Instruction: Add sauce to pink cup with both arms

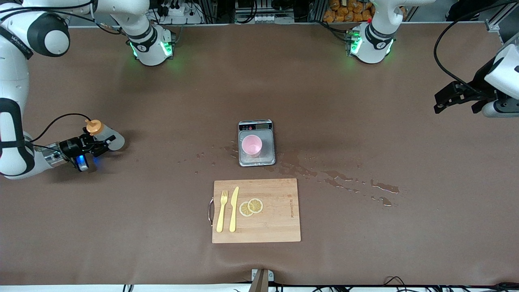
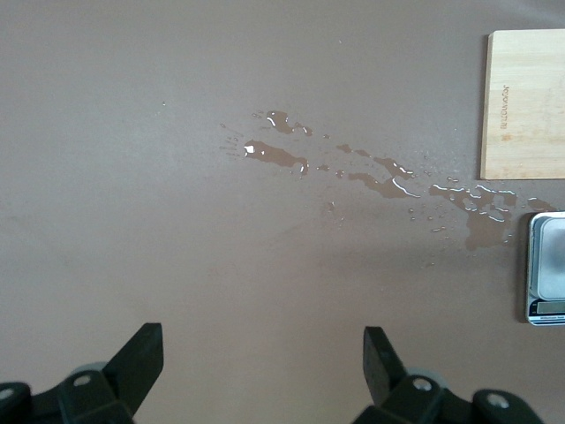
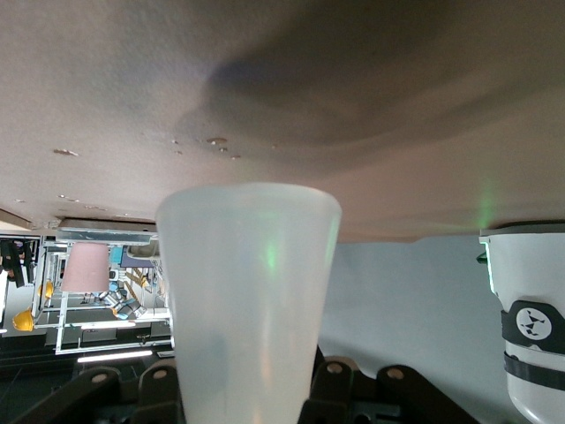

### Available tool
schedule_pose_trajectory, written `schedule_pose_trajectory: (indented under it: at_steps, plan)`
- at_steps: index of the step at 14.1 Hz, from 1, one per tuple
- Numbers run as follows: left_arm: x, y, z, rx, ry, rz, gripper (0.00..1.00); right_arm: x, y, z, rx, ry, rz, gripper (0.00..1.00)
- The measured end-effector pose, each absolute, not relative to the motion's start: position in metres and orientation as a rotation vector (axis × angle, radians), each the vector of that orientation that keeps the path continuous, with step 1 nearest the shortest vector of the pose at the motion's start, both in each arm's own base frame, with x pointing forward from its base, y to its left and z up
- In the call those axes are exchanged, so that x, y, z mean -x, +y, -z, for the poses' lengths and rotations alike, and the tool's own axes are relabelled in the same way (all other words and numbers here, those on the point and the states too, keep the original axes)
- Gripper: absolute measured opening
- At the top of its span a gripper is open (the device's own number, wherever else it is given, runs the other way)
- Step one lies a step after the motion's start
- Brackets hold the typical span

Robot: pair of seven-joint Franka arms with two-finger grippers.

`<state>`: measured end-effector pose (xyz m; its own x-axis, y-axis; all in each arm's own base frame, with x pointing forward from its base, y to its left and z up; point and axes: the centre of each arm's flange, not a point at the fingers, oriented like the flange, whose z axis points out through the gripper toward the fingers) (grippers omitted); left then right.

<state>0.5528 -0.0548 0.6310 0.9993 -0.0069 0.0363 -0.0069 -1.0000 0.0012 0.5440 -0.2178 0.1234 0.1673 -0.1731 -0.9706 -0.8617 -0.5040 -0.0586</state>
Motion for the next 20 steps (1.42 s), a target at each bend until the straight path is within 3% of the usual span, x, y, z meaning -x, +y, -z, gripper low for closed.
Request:
schedule_pose_trajectory:
  at_steps: [3,8,9,14,20]
  plan:
    - [-0.553,-0.054,-0.631,-3.140,-0.009,-0.059,1.00,-0.544,-0.218,-0.121,1.810,0.988,-1.368,0.45]
    - [-0.554,-0.053,-0.632,-3.139,-0.005,-0.071,1.00,-0.544,-0.218,-0.121,1.810,0.983,-1.367,0.96]
    - [-0.554,-0.053,-0.634,-3.138,-0.005,-0.078,1.00,-0.545,-0.219,-0.122,1.813,0.982,-1.364,1.00]
    - [-0.554,-0.054,-0.643,-3.135,-0.009,-0.108,1.00,-0.568,-0.236,-0.165,1.944,1.059,-1.350,1.00]
    - [-0.554,-0.050,-0.643,-3.136,0.002,-0.107,1.00,-0.599,-0.260,-0.242,2.187,1.113,-1.219,1.00]
